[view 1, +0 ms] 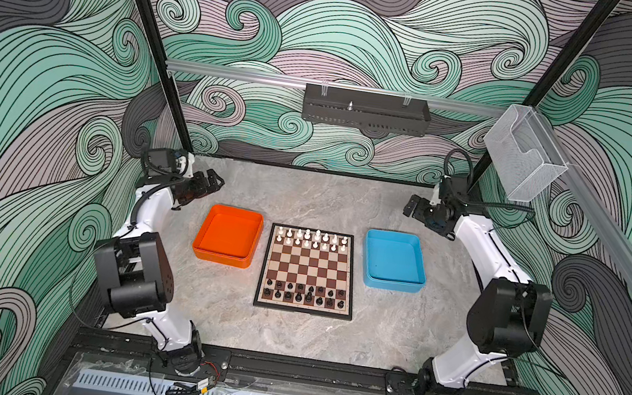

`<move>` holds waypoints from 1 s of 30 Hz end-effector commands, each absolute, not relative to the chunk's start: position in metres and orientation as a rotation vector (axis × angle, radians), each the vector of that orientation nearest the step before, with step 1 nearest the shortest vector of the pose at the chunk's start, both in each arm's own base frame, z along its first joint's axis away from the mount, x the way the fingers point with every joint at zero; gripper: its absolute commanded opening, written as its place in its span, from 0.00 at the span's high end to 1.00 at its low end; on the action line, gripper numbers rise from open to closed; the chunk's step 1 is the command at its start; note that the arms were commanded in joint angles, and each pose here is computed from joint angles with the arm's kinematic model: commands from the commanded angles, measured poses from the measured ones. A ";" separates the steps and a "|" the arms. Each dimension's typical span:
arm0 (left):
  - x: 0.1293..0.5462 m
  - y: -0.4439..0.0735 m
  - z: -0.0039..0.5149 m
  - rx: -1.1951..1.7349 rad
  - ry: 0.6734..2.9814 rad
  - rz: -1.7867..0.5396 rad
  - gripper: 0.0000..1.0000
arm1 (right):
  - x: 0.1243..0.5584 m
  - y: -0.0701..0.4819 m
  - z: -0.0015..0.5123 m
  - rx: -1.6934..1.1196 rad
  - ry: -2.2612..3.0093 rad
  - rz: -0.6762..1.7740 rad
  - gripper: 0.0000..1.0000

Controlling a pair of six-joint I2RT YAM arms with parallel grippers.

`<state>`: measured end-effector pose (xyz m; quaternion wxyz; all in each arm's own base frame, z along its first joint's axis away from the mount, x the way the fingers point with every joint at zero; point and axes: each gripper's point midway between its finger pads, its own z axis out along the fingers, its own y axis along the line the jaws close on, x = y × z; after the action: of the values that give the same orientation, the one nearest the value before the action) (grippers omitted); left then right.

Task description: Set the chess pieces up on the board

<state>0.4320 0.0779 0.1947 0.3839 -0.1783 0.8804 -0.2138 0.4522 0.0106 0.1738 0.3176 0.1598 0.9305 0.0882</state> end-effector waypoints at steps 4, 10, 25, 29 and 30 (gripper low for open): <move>0.442 0.082 0.268 -0.216 1.909 -0.401 0.01 | 0.464 -0.006 0.200 0.395 2.265 0.246 0.00; 0.450 0.078 0.284 -0.195 1.892 -0.454 0.01 | 0.455 -0.023 0.208 0.364 2.200 0.107 0.00; 0.458 0.061 0.302 0.042 1.871 -0.463 0.01 | 0.450 -0.033 0.225 0.211 1.914 -0.019 0.00; 0.455 0.062 0.287 0.136 1.887 -0.371 0.01 | 0.447 -0.030 0.205 0.140 1.993 -0.054 0.00; 0.455 0.064 0.285 0.114 1.894 -0.363 0.01 | 0.447 -0.028 0.202 0.104 2.008 -0.059 0.00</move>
<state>0.4552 0.0626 0.2743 0.5474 0.0127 0.8131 -0.1979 0.4373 -0.0281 0.1831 0.5058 0.0793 0.8590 -0.0059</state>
